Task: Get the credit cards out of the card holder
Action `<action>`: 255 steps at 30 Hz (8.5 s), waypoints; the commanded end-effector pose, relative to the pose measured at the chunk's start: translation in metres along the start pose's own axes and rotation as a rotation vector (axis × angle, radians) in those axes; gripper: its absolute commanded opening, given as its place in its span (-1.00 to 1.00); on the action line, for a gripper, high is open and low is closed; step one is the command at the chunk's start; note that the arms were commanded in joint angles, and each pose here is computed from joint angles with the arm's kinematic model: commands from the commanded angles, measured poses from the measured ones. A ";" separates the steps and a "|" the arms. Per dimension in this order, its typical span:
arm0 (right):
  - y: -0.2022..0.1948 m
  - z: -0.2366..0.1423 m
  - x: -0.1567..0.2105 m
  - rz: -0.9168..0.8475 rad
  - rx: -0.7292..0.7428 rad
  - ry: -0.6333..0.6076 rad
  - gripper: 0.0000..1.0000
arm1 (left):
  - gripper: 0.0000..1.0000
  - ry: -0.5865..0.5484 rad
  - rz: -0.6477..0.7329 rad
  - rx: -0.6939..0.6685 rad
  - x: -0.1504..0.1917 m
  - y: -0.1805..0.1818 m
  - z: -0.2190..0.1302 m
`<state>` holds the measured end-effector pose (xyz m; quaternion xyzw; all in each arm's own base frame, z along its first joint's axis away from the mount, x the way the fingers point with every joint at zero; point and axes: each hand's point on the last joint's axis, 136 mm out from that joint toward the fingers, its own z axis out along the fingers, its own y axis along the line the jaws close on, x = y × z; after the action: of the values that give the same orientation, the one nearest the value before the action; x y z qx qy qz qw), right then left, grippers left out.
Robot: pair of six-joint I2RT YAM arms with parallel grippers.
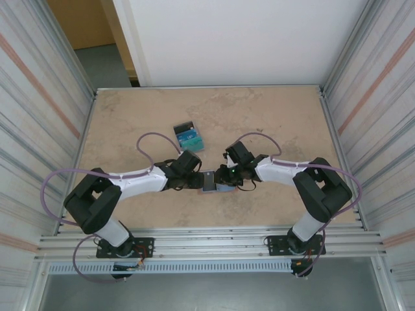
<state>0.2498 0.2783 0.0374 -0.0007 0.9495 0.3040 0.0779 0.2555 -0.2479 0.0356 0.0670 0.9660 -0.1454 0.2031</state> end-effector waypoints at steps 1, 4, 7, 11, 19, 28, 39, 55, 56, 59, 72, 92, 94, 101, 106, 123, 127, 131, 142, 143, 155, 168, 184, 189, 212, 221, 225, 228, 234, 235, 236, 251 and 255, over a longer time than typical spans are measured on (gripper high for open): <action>0.000 -0.003 0.000 -0.026 -0.008 -0.002 -0.46 | 0.08 -0.003 0.039 -0.004 -0.004 -0.006 -0.001; -0.002 -0.001 0.001 -0.026 -0.006 0.002 -0.46 | 0.14 0.000 0.043 0.000 -0.004 -0.008 0.000; -0.002 0.000 0.000 -0.029 -0.005 0.002 -0.46 | 0.15 0.011 0.041 -0.007 -0.001 -0.006 0.004; -0.003 0.001 0.000 -0.032 -0.005 0.002 -0.46 | 0.15 0.033 0.039 -0.017 0.004 -0.004 0.008; -0.002 0.003 -0.001 -0.035 -0.009 0.002 -0.46 | 0.15 0.052 0.043 -0.030 0.009 0.001 0.008; -0.006 0.006 -0.002 -0.024 -0.008 0.009 -0.47 | 0.32 0.066 0.044 -0.018 0.011 -0.003 0.011; -0.001 0.011 -0.003 -0.013 -0.060 0.022 -0.53 | 0.27 0.105 0.033 -0.050 0.020 0.005 0.016; 0.000 0.017 -0.002 0.006 -0.093 0.037 -0.62 | 0.14 0.159 0.024 -0.053 0.030 0.009 0.021; 0.000 0.017 -0.002 0.006 -0.095 0.038 -0.62 | 0.14 0.157 0.022 -0.051 0.030 0.008 0.021; 0.000 0.019 -0.001 0.008 -0.104 0.041 -0.64 | 0.14 0.156 0.022 -0.049 0.029 0.007 0.021; 0.008 0.018 -0.001 0.006 -0.157 0.038 -0.94 | 0.14 0.159 0.020 -0.032 0.030 0.004 0.020; -0.005 0.005 -0.004 0.036 -0.134 -0.001 -1.00 | 0.34 0.048 -0.011 -0.041 0.003 0.012 -0.011; -0.004 0.004 -0.004 0.036 -0.133 -0.002 -1.00 | 0.34 0.050 -0.012 -0.036 0.003 0.012 -0.010; -0.002 0.003 -0.006 0.030 -0.128 -0.004 -1.00 | 0.40 0.072 -0.005 0.005 0.006 0.002 0.001; -0.005 0.003 -0.005 0.034 -0.118 -0.007 -1.00 | 0.40 0.082 0.000 0.005 0.008 0.002 0.005; -0.007 -0.002 -0.010 0.025 -0.100 -0.023 -1.00 | 0.40 0.106 0.001 -0.004 0.012 0.004 0.014; -0.009 -0.004 -0.012 0.017 -0.085 -0.032 -1.00 | 0.40 0.111 0.003 -0.008 0.014 0.005 0.015; -0.010 -0.006 -0.015 0.010 -0.073 -0.036 -1.00 | 0.39 0.114 0.004 -0.011 0.015 0.006 0.015; -0.006 -0.011 -0.020 -0.010 -0.077 -0.046 -1.00 | 0.40 0.101 0.023 0.002 0.010 0.002 0.011; -0.006 -0.010 -0.020 -0.010 -0.076 -0.044 -1.00 | 0.40 0.097 0.025 0.005 0.008 0.001 0.010; 0.000 -0.014 -0.020 -0.015 -0.092 -0.042 -0.63 | 0.59 0.059 0.054 0.029 -0.008 -0.010 0.001; -0.004 -0.008 -0.018 -0.002 -0.085 -0.024 -0.59 | 0.49 0.108 0.051 -0.017 0.004 -0.001 0.017; -0.011 0.006 -0.017 0.024 -0.073 0.015 -0.56 | 0.41 0.139 0.083 -0.033 0.009 0.002 0.026; -0.011 0.010 -0.016 0.030 -0.077 0.025 -0.55 | 0.28 0.145 0.085 -0.031 0.010 0.002 0.029; -0.005 0.014 -0.017 0.061 -0.152 0.022 -0.57 | 0.07 0.171 0.088 -0.028 0.016 0.002 0.035; -0.008 0.014 -0.016 0.080 -0.176 0.015 -0.86 | 0.07 0.177 0.082 -0.034 0.019 0.004 0.036; -0.010 0.008 -0.018 0.088 -0.175 -0.002 -1.00 | 0.07 0.179 0.081 -0.039 0.020 0.005 0.036; -0.015 0.001 -0.021 0.089 -0.167 -0.021 -1.00 | 0.07 0.178 0.075 -0.043 0.020 0.007 0.035; -0.024 -0.011 -0.025 0.078 -0.126 -0.045 -1.00 | 0.07 0.179 0.068 -0.048 0.022 0.011 0.034; -0.024 -0.012 -0.025 0.077 -0.119 -0.047 -1.00 | 0.07 0.177 0.067 -0.048 0.021 0.012 0.033; -0.026 -0.013 -0.024 0.075 -0.110 -0.049 -1.00 | 0.07 0.177 0.065 -0.048 0.022 0.012 0.033; -0.027 -0.020 -0.027 0.072 -0.109 -0.066 -1.00 | 0.46 0.073 0.081 0.048 -0.011 -0.017 0.004; -0.026 -0.019 -0.027 0.072 -0.111 -0.065 -1.00 | 0.56 0.060 0.095 0.051 -0.018 -0.022 0.003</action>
<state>0.2773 0.2524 0.0450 0.0345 0.9221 0.3734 0.0957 0.2666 -0.2677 0.0319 0.1128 0.9665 -0.1571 0.1689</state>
